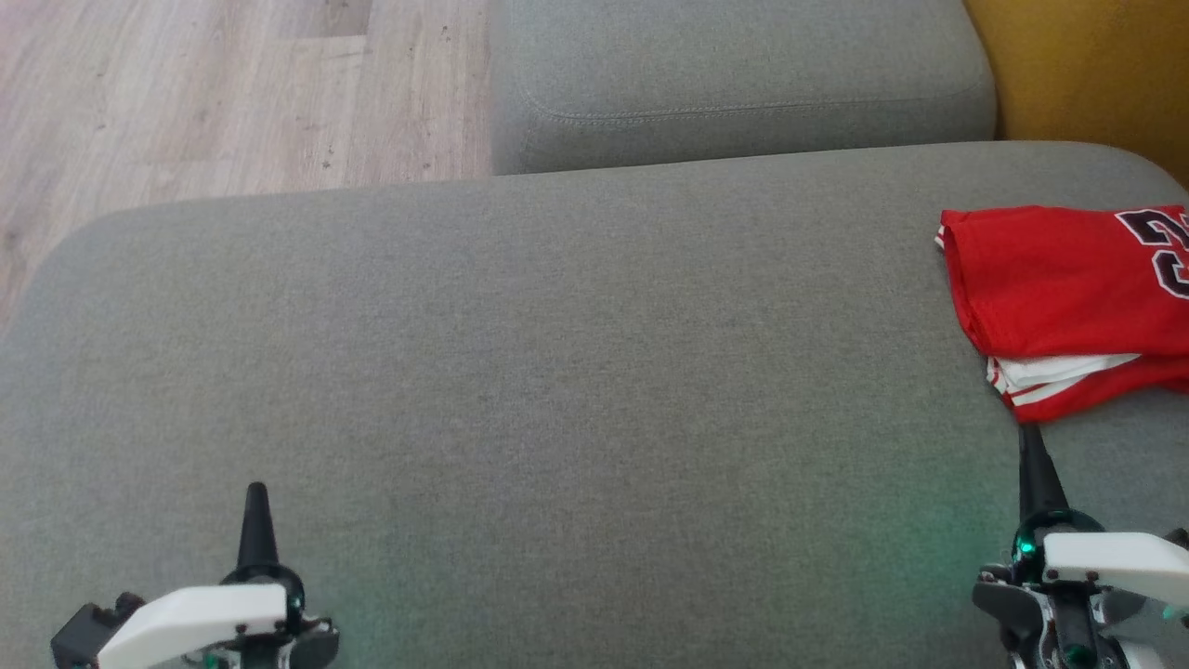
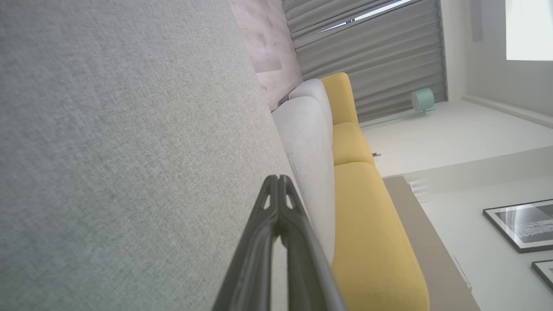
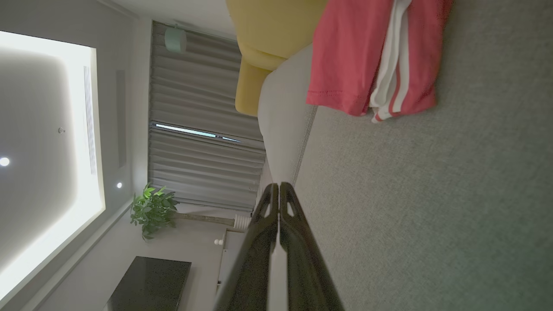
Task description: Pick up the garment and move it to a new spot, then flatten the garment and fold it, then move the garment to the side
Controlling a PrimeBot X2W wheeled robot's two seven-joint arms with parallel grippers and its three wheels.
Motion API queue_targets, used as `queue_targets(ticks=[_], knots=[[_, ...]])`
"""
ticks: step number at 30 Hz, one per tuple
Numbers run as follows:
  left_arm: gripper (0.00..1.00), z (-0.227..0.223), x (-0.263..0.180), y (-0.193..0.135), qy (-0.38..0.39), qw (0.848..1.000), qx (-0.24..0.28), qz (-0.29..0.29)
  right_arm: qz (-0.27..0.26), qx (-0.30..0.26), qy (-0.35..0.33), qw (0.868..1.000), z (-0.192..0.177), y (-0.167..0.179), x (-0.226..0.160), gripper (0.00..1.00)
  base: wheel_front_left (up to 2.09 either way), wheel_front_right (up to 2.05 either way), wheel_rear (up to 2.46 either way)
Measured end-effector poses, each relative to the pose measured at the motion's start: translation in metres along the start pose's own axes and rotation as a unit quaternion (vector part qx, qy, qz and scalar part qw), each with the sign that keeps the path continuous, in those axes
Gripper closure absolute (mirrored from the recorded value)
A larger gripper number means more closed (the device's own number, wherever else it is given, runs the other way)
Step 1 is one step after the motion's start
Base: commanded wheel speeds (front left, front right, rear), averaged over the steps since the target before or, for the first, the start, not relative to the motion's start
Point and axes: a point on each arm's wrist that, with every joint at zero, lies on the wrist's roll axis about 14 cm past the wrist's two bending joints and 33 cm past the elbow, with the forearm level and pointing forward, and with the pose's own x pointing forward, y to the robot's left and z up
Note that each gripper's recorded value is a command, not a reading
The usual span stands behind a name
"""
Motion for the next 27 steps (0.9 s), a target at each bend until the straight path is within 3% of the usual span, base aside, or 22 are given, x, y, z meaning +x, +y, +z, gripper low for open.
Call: queue_targets(ticks=[27], knots=[[1.0,0.017,0.019,-0.017,-0.007,0.988,-0.147,-0.039,0.019,0.134,-0.01,0.991,0.014,0.011,0.011,1.0,0.0,0.0,0.0]])
